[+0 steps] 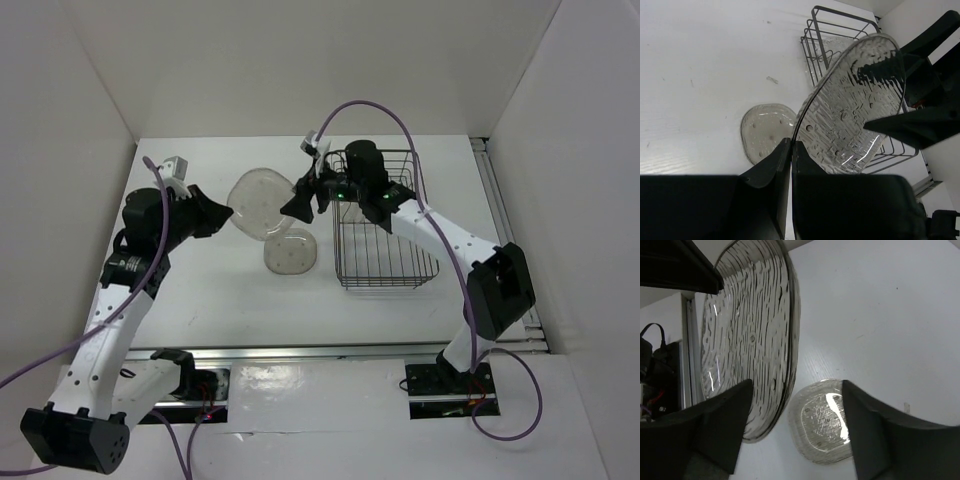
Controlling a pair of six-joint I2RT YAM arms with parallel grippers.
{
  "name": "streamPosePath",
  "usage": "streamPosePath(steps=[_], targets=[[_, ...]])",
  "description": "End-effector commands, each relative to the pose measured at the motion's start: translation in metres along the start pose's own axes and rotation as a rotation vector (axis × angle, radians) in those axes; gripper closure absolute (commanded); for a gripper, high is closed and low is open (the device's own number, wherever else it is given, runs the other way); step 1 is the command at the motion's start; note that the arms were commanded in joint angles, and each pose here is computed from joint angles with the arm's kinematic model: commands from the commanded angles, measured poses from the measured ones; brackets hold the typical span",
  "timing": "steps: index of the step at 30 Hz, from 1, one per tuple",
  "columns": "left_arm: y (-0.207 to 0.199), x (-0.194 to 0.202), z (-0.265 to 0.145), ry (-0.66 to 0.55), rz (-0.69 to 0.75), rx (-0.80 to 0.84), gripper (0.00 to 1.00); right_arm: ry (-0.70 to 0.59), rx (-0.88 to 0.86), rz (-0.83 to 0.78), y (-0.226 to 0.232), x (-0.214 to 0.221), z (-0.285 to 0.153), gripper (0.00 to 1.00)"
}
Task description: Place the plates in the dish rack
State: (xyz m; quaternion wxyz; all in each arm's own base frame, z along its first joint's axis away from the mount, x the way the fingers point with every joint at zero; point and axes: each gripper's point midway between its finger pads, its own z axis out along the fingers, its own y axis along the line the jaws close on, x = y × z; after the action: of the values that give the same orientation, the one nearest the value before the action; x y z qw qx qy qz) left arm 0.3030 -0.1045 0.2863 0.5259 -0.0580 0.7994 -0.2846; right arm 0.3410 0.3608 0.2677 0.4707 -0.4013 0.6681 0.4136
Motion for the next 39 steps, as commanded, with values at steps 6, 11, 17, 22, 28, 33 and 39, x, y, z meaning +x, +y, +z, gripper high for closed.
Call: streamPosePath(steps=[6,11,17,22,28,33,39], targets=[[-0.020,-0.003,0.006,-0.009,0.020,0.127,1.00,-0.099,-0.032,-0.044,0.015,-0.032,0.002,0.99],[-0.011,0.001,0.013,0.016,-0.006,0.084,0.74,-0.145,0.040,-0.011,0.015,-0.047,-0.008,1.00],[0.008,-0.003,0.013,-0.007,-0.048,-0.029,0.00,-0.257,0.841,0.137,-0.077,-0.064,-0.095,1.00],[0.027,0.001,0.016,0.027,-0.094,-0.122,0.00,-0.250,1.394,0.151,-0.112,-0.062,-0.210,1.00],[0.037,0.011,0.018,0.086,-0.118,-0.164,0.00,-0.122,1.664,0.148,-0.142,-0.031,-0.282,1.00],[0.040,0.002,0.012,0.052,-0.114,-0.192,0.00,-0.067,1.697,0.169,-0.163,-0.016,-0.286,1.00],[0.041,0.006,0.011,0.065,-0.118,-0.199,0.00,0.014,1.666,0.190,-0.189,0.015,-0.256,1.00]])
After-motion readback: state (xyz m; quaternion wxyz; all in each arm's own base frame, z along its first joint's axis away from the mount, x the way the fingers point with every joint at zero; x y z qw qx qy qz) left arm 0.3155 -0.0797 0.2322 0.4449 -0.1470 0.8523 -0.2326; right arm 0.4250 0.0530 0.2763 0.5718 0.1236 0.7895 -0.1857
